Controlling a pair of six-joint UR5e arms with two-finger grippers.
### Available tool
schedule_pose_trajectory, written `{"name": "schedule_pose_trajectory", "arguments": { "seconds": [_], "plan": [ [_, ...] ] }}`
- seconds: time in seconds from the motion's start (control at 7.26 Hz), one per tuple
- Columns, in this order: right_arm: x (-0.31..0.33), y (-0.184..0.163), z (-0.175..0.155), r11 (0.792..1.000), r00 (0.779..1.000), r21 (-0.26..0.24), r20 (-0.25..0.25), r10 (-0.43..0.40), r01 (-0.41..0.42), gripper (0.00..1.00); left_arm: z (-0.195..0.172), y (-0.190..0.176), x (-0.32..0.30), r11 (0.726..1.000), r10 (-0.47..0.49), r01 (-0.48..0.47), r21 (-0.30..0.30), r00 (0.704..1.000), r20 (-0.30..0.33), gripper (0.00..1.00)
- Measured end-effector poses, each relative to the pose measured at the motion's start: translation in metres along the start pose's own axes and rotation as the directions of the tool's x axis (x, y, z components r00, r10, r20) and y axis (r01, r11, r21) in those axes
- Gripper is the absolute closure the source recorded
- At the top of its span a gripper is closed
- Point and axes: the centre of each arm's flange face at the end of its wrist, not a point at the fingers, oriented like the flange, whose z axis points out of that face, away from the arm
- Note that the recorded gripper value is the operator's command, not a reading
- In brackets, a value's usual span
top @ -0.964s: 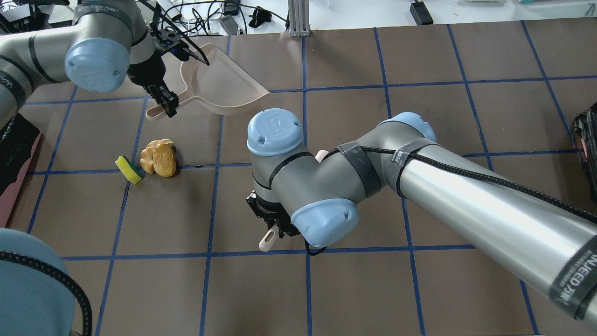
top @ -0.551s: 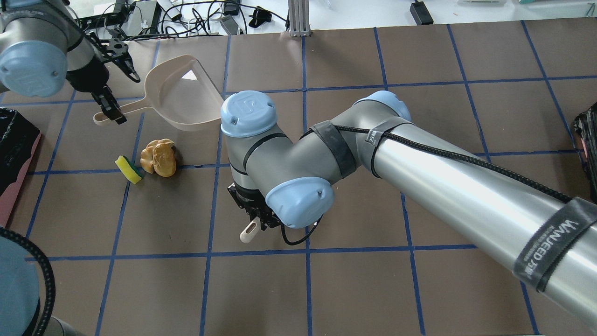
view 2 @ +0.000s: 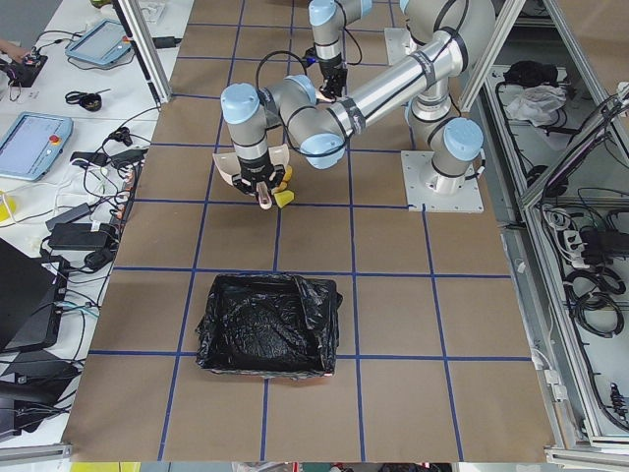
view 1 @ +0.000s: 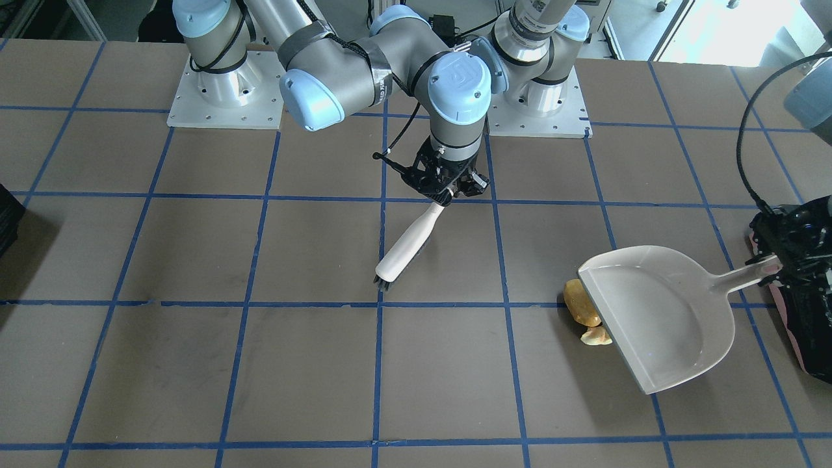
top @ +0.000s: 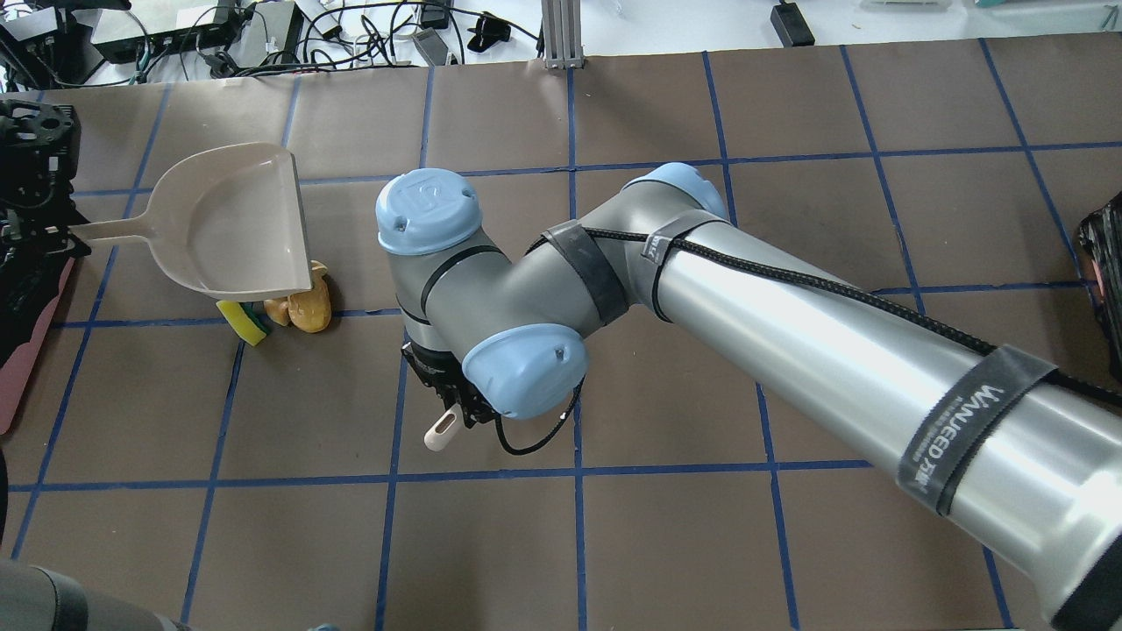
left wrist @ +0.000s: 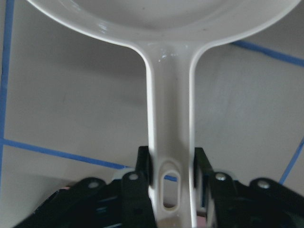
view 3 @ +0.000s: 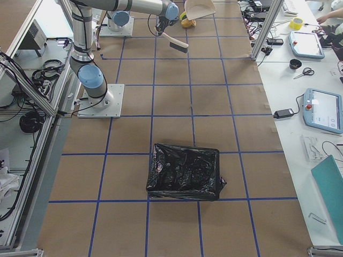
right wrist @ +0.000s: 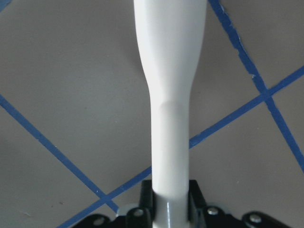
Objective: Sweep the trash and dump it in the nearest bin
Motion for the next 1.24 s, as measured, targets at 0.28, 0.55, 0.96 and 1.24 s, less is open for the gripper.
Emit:
{"name": "schedule_pose_trajectory", "arguments": {
  "seconds": [0.28,0.55,0.96,1.24],
  "plan": [
    [-0.031,0.009,0.007,1.000,1.000,-0.002,0.010,-0.002,0.002,1.00,0.004,0.059,0.002,0.994,0.099,-0.099,-0.039,0.995,-0.017,1.00],
    [-0.074,0.028,0.009,1.000,0.999,-0.024,0.048,0.005,-0.004,1.00,0.009,0.097,0.003,0.979,0.178,-0.181,-0.095,0.983,-0.037,1.00],
    [-0.123,0.058,0.017,0.998,0.996,-0.047,0.086,-0.038,0.043,1.00,0.038,0.122,-0.007,0.971,0.179,-0.181,-0.158,0.983,-0.027,1.00],
    [-0.141,0.070,0.019,0.996,0.992,-0.059,0.108,-0.060,0.066,1.00,0.056,0.118,-0.011,0.973,0.156,-0.157,-0.167,0.988,-0.021,1.00]
  ]
}}
